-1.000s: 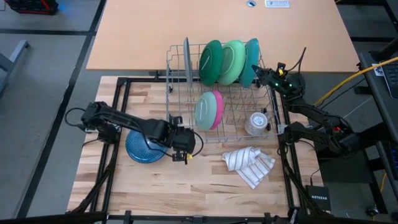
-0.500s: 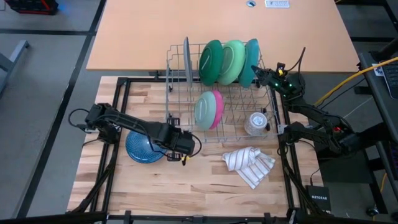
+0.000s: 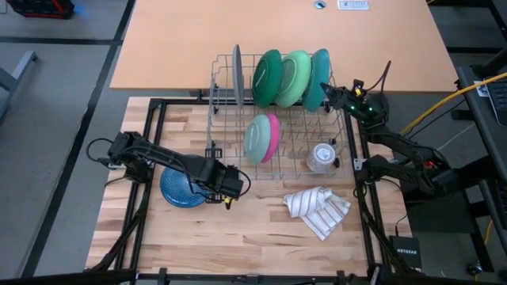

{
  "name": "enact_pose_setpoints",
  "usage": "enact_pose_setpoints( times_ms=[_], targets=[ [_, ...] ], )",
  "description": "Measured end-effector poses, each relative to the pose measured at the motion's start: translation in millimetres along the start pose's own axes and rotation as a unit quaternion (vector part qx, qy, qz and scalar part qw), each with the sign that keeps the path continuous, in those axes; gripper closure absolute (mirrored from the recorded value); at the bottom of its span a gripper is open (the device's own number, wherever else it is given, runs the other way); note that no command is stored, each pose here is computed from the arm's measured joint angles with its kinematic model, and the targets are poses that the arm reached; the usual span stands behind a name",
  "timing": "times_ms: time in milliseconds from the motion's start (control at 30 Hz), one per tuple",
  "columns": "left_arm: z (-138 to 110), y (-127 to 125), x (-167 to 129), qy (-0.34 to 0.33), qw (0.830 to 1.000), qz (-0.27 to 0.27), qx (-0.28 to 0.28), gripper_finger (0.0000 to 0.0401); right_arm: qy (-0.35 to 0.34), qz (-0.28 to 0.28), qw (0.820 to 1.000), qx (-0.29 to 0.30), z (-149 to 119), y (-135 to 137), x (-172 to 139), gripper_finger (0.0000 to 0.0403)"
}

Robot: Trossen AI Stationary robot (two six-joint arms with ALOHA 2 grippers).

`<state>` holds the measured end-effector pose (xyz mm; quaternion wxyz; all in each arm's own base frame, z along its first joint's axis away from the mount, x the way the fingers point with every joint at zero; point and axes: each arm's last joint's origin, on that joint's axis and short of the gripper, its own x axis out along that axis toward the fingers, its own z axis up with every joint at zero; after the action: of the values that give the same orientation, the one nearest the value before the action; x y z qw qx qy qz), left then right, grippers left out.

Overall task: Sort dishes
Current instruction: Put the blue plate in the dish rack

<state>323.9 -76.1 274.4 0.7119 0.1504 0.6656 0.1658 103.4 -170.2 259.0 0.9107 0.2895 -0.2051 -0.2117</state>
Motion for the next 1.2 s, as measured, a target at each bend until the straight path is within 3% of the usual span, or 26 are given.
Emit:
enact_pose_setpoints(
  times_ms=[233, 400, 867, 1200],
  targets=[
    [0.0, -1.1, -0.6, -0.003, 1.0, 0.001, 0.008, 0.039, -0.017, -0.035, 0.999, 0.004, -3.3, -11.8, 6.0, 0.0396],
    [0.0, -1.2, -0.6, -0.003, 1.0, 0.001, 0.008, 0.0394, -0.028, -0.03, 0.999, -0.001, -3.1, -16.4, 10.8, 0.0396],
    [0.3, -1.9, -0.8, -0.004, 1.0, -0.003, -0.001, 0.0394, 0.02, 0.065, 0.998, -0.016, 16.8, -0.1, 26.4, 0.0396],
    [0.2, -3.0, -1.4, -0.006, 1.0, -0.003, -0.003, 0.0395, 0.034, 0.015, 0.999, -0.014, 12.5, -8.2, 28.2, 0.0396]
  ],
)
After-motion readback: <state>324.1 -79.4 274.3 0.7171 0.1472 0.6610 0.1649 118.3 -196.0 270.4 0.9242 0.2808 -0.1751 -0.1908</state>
